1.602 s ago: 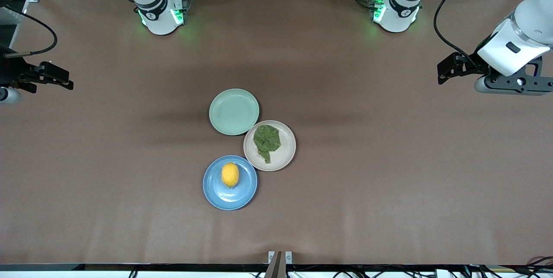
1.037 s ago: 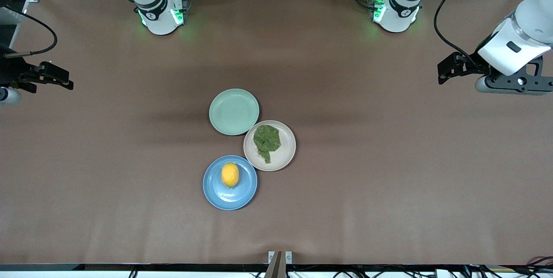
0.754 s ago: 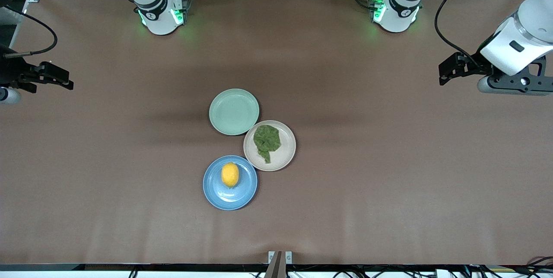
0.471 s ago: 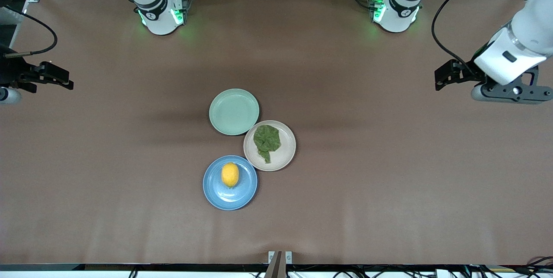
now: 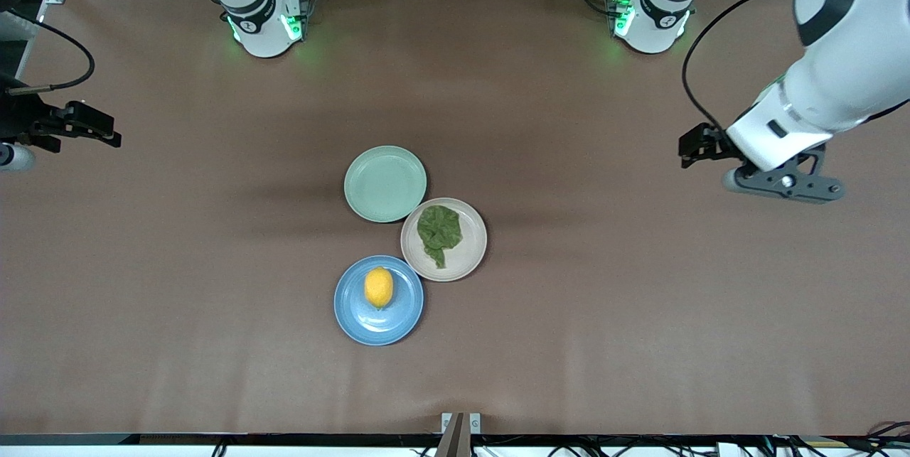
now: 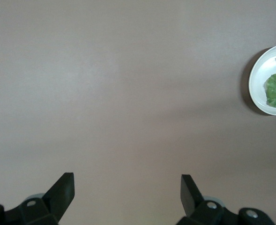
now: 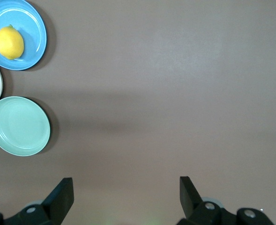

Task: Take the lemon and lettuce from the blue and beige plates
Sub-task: 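Move the left gripper toward the lettuce while the right gripper reaches forward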

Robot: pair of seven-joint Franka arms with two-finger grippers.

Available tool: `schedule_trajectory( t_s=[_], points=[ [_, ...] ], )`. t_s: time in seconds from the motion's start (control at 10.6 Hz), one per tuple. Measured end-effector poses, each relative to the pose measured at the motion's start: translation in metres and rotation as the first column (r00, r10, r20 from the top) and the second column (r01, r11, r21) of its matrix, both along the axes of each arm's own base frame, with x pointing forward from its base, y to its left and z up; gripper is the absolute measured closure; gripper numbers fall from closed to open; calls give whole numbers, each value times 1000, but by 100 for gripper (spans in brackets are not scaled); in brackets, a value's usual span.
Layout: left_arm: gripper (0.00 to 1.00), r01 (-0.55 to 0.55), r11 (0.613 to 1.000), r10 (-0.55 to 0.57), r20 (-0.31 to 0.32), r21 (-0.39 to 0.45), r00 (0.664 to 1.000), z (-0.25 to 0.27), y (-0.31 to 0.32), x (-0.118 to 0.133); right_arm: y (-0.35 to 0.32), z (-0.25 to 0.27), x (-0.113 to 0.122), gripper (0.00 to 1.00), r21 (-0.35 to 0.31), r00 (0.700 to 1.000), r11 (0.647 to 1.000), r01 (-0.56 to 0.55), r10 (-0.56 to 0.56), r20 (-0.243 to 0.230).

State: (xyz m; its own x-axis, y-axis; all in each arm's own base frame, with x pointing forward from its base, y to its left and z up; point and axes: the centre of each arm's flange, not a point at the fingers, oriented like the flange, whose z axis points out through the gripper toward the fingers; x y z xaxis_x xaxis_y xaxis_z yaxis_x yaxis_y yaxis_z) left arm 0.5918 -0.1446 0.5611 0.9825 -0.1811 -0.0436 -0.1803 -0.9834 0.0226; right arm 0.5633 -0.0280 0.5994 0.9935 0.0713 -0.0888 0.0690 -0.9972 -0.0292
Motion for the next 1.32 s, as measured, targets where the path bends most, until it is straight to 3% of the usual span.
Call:
schedule_trajectory(
  t_s=[0.57, 1.04, 1.32],
  points=[
    [0, 52, 999, -53, -44, -11, 998, -65, -48, 19, 2, 0, 0, 0, 0, 1000, 1000, -3, 3, -1],
    [0, -51, 992, 46, -46, -119, 998, -107, -103, 28, 5, 0, 0, 0, 0, 1000, 1000, -9, 9, -1],
    [0, -71, 989, 67, -39, -132, 997, -143, -129, 34, 11, 0, 1, 0, 1, 1000, 1000, -19, 19, 0]
  ],
)
